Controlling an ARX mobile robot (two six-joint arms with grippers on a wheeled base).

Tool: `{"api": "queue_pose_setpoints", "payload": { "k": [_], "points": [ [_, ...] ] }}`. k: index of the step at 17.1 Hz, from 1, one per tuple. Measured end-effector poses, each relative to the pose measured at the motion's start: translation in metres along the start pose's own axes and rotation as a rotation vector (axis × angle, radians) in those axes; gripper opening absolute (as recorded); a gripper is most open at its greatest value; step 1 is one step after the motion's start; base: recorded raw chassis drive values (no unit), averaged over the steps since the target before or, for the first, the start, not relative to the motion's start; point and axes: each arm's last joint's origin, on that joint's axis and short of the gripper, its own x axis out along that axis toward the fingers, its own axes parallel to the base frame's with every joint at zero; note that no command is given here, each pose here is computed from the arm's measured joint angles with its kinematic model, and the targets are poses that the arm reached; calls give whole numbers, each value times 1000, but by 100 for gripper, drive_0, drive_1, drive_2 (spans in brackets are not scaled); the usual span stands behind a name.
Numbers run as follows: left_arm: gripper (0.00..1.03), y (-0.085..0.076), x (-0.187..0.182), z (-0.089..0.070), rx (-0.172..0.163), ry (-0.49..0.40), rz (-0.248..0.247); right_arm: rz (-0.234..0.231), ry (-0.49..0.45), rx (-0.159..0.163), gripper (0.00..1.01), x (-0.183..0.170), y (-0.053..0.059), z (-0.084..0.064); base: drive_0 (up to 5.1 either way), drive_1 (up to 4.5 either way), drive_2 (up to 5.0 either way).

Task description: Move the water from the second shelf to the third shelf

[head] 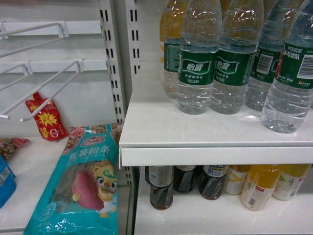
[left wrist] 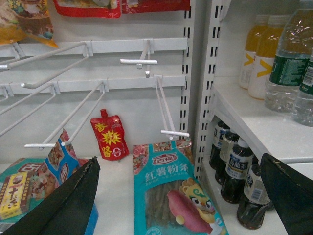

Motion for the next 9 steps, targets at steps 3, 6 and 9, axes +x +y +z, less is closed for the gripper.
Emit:
{"api": "queue_pose_setpoints", "payload": {
  "k": [3, 6, 9],
  "points": [
    [98, 0, 0, 0, 0, 0, 0, 0, 0, 0, 100, 0, 0, 0, 0, 0, 0],
    [98, 0, 0, 0, 0, 0, 0, 0, 0, 0, 98, 0, 0, 0, 0, 0, 0],
    [98, 0, 0, 0, 0, -3, 0, 0, -3, 0, 98, 0, 0, 0, 0, 0, 0]
  ]
}}
